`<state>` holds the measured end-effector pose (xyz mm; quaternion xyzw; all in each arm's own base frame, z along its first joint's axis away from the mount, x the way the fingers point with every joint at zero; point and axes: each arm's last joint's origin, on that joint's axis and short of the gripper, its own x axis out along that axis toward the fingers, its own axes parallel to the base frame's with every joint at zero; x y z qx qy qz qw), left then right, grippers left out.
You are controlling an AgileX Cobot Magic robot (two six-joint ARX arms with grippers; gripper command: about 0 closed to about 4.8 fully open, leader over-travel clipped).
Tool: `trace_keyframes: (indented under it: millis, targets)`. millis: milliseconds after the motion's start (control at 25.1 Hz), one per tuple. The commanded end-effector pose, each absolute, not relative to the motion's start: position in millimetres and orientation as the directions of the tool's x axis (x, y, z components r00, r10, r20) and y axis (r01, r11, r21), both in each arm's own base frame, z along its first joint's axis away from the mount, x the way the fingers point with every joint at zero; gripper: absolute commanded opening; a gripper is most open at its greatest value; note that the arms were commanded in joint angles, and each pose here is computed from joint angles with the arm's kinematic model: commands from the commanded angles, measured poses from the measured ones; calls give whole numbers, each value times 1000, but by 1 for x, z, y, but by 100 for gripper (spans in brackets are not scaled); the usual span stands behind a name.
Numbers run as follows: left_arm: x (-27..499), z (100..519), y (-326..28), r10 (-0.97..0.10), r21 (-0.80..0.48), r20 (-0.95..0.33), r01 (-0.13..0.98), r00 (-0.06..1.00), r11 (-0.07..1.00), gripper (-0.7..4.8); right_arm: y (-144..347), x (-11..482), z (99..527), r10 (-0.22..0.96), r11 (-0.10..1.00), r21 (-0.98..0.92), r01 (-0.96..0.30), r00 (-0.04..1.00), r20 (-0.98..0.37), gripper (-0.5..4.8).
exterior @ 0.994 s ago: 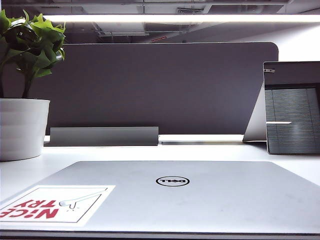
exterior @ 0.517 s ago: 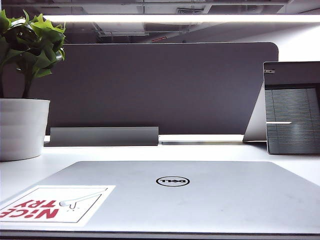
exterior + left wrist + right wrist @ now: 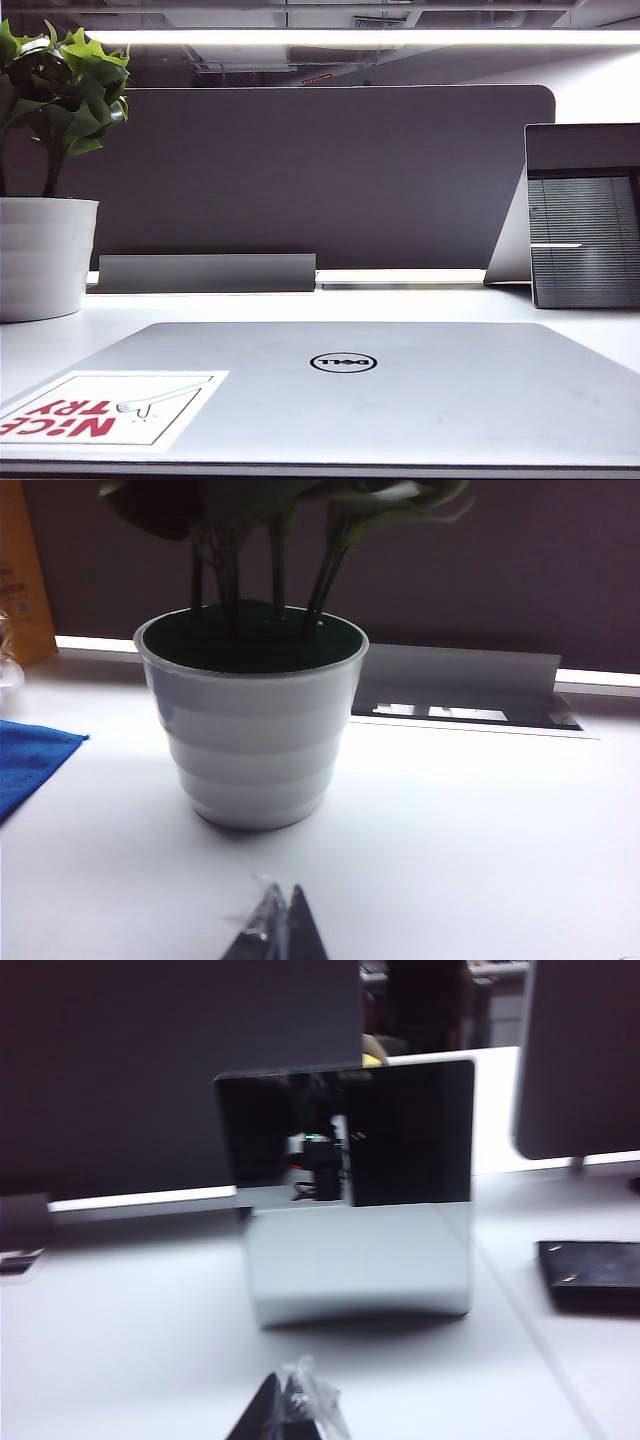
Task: Close the laptop lid.
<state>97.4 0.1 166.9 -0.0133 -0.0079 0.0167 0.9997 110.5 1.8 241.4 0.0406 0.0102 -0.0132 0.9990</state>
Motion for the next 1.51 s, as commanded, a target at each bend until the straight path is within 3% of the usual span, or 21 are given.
trace_keyframes:
  millis: [40, 398, 1511]
  targets:
    - [97, 168, 0, 33, -24, 28, -33, 999, 999, -5, 2, 103, 218, -6, 991, 135, 3, 1000, 23, -1]
    - [97, 168, 0, 33, -24, 28, -33, 999, 999, -5, 2, 100, 166, -21, 986, 164, 22, 1000, -10, -1]
    - [97, 168, 0, 34, -24, 28, -33, 999, 999, -5, 4, 97, 166, 10, 986, 164, -11, 1000, 10, -1]
